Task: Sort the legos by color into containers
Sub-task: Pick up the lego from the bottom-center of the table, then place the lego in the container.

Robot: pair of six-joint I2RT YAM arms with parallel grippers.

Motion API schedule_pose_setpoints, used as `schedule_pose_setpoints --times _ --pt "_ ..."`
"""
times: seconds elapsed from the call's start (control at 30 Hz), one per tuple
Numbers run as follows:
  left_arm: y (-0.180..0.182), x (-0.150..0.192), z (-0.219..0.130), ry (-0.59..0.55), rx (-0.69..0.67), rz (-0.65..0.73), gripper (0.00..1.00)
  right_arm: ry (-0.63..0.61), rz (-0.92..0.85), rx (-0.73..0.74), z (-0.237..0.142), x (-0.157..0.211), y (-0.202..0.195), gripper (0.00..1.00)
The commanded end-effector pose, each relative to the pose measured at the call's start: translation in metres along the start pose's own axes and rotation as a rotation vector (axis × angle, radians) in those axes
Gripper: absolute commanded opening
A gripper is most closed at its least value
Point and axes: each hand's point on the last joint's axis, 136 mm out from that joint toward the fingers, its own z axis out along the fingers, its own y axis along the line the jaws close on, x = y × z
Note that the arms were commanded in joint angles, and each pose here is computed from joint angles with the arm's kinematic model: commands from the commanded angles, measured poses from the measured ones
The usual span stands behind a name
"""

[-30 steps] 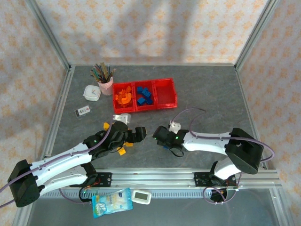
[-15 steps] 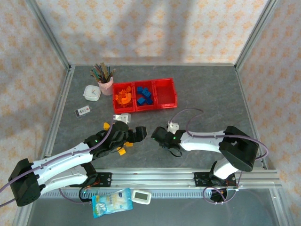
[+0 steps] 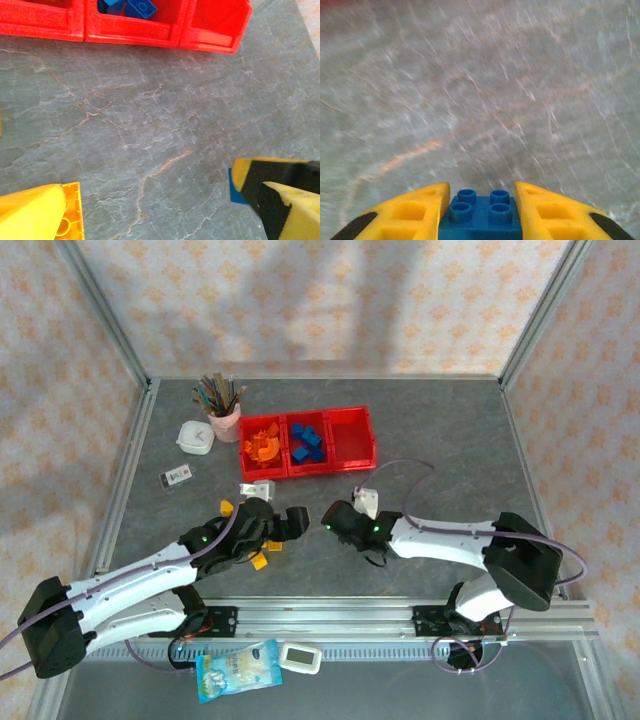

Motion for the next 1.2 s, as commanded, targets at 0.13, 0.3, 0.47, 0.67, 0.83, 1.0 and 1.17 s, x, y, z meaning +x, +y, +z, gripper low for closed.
schedule_pose_setpoints --times 0.13,0.3,0.47,0.67,0.83,1.0,1.17 --pt "0.001 -0.042 -0.021 -0.1 -0.072 0.01 0.99 -0.191 -0.015 -0.086 -0.016 -0.087 0.034 0.33" --pt "0.008 -0.063 -0.027 -0.134 -0.083 -0.014 0.99 -0.263 -0.031 -0.111 -0.009 -0.137 0.06 0.33" --pt "0.024 -0.083 -0.031 -0.168 -0.129 -0.051 0.99 -0.287 -0.031 -0.137 0.017 -0.178 0.079 0.33" --pt "0.038 -0.093 -0.028 -0.198 -0.175 -0.094 0.99 -0.312 -0.131 -0.1 0.058 -0.207 0.107 0.33" --pt "0.046 -0.095 -0.028 -0.216 -0.201 -0.118 0.99 -0.302 -0.178 -0.087 0.088 -0.223 0.128 0.34" --pt "0.049 -0.092 -0.027 -0.217 -0.192 -0.138 0.99 -0.312 -0.206 -0.078 0.107 -0.238 0.142 0.42" --pt "0.049 -0.094 -0.029 -0.224 -0.186 -0.14 0.99 -0.331 -0.212 -0.077 0.099 -0.252 0.15 0.55"
